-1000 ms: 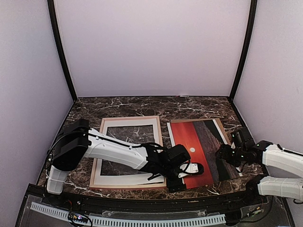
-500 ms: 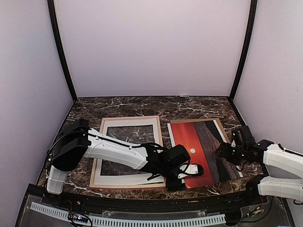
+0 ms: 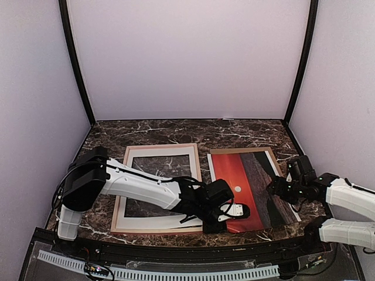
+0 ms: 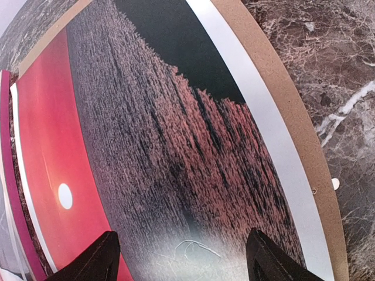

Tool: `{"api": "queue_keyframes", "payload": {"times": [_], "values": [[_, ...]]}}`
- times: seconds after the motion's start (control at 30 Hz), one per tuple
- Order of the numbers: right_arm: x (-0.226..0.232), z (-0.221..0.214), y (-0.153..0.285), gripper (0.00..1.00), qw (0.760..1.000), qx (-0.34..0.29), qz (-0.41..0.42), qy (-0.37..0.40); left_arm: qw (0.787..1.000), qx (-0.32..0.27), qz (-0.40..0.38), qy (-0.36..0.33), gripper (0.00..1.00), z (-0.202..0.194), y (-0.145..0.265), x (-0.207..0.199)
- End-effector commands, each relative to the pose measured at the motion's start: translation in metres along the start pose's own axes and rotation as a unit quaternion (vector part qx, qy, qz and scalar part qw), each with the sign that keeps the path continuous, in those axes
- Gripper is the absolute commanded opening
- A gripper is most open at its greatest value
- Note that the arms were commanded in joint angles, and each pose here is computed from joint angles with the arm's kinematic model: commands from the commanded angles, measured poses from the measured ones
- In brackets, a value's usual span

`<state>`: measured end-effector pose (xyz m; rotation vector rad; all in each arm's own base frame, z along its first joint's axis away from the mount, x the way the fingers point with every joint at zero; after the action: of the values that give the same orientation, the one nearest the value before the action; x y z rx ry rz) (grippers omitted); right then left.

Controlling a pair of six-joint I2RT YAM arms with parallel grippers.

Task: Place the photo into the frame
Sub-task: Pick up the photo from the backboard.

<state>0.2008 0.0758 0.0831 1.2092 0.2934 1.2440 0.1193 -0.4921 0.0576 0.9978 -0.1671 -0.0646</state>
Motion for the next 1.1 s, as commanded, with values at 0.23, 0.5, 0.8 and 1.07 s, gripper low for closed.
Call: {"api": "queue_keyframes", "payload": {"times": [0.23,0.5,0.8,1.07], "values": [[0.007,0.014,0.012,0.76,1.000,-0.023,-0.013,0.005,0.998,0.045,-0.034,0.003,0.41,-0.017,0.029,-0.018],[0.004,0.025,0.017,0.77,0.998,-0.045,-0.036,-0.002,0.999,0.009,-0.036,0.039,0.41,-0.018,0.035,-0.005],[-0.007,0.021,0.012,0.77,0.998,-0.043,-0.047,-0.024,0.995,-0.040,-0.011,0.093,0.41,-0.016,0.046,0.021],[-0.017,0.015,0.001,0.77,0.997,-0.030,-0.058,-0.031,0.991,-0.062,0.011,0.117,0.42,-0.020,0.048,0.036]]}}
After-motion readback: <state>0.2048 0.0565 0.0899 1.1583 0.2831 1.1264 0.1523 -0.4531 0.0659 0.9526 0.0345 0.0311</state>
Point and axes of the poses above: each gripper's point midway between its finger pads, its own y axis back along the fingers, its own x axis along the line the jaws close on, z = x × y, the point moved 4 cm from there along y, back along the fingers, and after that the axes turned 8 degrees about -y, right-handed, at the moved point
